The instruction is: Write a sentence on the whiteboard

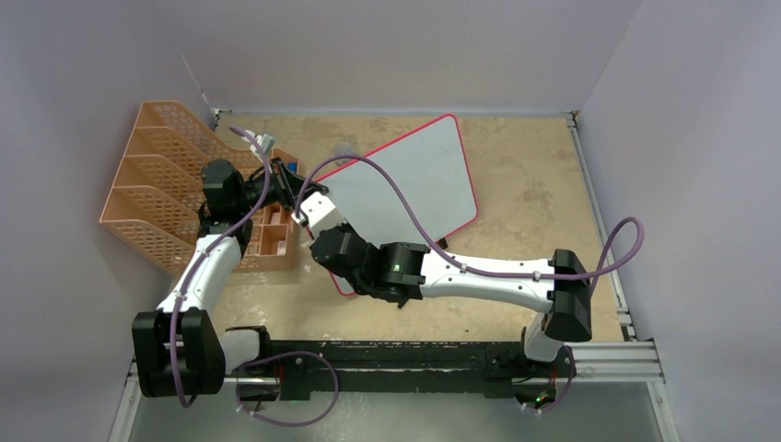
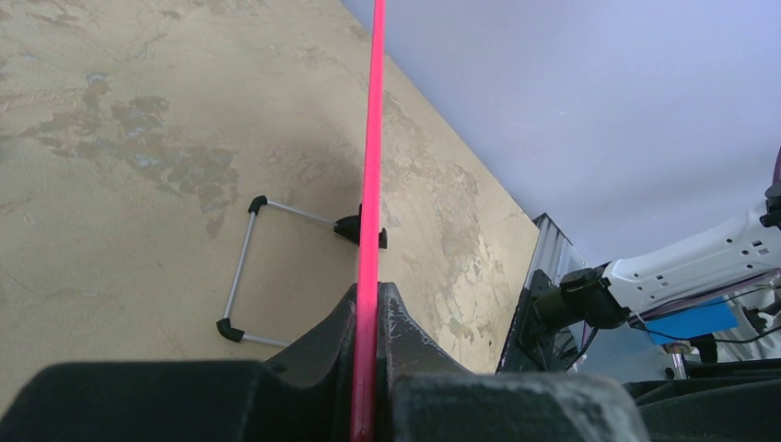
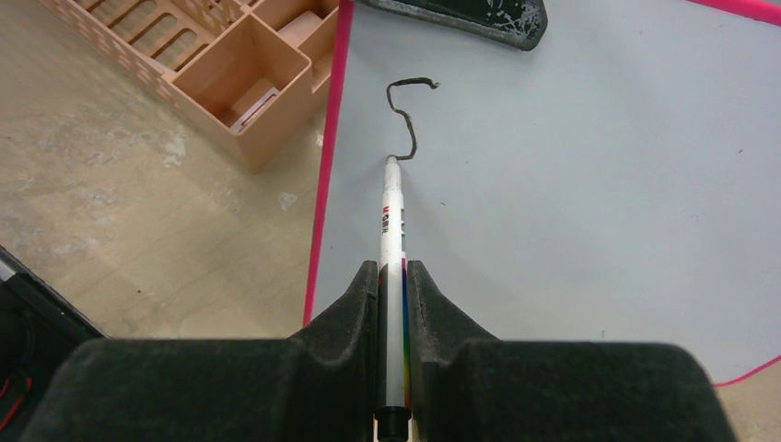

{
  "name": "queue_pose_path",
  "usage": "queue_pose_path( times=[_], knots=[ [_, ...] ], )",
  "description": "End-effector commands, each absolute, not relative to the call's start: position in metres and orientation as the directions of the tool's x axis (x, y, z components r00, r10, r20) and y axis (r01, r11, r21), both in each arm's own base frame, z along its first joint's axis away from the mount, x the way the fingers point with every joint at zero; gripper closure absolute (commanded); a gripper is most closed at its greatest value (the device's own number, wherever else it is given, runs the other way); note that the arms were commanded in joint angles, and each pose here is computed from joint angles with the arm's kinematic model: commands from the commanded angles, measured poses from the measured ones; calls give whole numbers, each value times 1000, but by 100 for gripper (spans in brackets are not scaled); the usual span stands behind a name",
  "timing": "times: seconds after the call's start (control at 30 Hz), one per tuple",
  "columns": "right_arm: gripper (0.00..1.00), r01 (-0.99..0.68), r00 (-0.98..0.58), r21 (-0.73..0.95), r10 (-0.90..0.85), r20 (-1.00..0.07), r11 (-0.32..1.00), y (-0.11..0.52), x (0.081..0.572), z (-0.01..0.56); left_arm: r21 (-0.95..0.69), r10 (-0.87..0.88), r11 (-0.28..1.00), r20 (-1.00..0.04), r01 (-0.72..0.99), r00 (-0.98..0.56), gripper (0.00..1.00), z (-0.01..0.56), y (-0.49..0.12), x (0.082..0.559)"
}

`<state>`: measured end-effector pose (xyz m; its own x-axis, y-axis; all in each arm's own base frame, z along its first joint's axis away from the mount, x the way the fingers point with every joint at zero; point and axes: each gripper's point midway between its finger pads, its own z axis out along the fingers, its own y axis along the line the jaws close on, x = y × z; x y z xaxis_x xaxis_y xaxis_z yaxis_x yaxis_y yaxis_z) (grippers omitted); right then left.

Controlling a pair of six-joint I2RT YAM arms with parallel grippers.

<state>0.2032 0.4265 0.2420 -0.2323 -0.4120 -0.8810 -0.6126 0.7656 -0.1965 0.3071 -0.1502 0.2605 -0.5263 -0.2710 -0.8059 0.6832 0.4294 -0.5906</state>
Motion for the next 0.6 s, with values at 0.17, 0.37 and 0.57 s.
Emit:
queue_pose_path(
  times=[0.17,0.37,0.57],
  knots=[
    [100,-627,-204,-141,-337,-919,766,437,201,269,-553,-245,408,-833,726,-496,100,263,-155,303],
    [100,-602,-200,-126,-302,-932,789,437,205,277,-553,-245,408,-833,727,-496,100,263,-155,302],
    [100,-615,-195,-90,-262,-945,783,436,202,290,-553,-246,409,-833,726,-496,100,263,-155,303]
  ],
)
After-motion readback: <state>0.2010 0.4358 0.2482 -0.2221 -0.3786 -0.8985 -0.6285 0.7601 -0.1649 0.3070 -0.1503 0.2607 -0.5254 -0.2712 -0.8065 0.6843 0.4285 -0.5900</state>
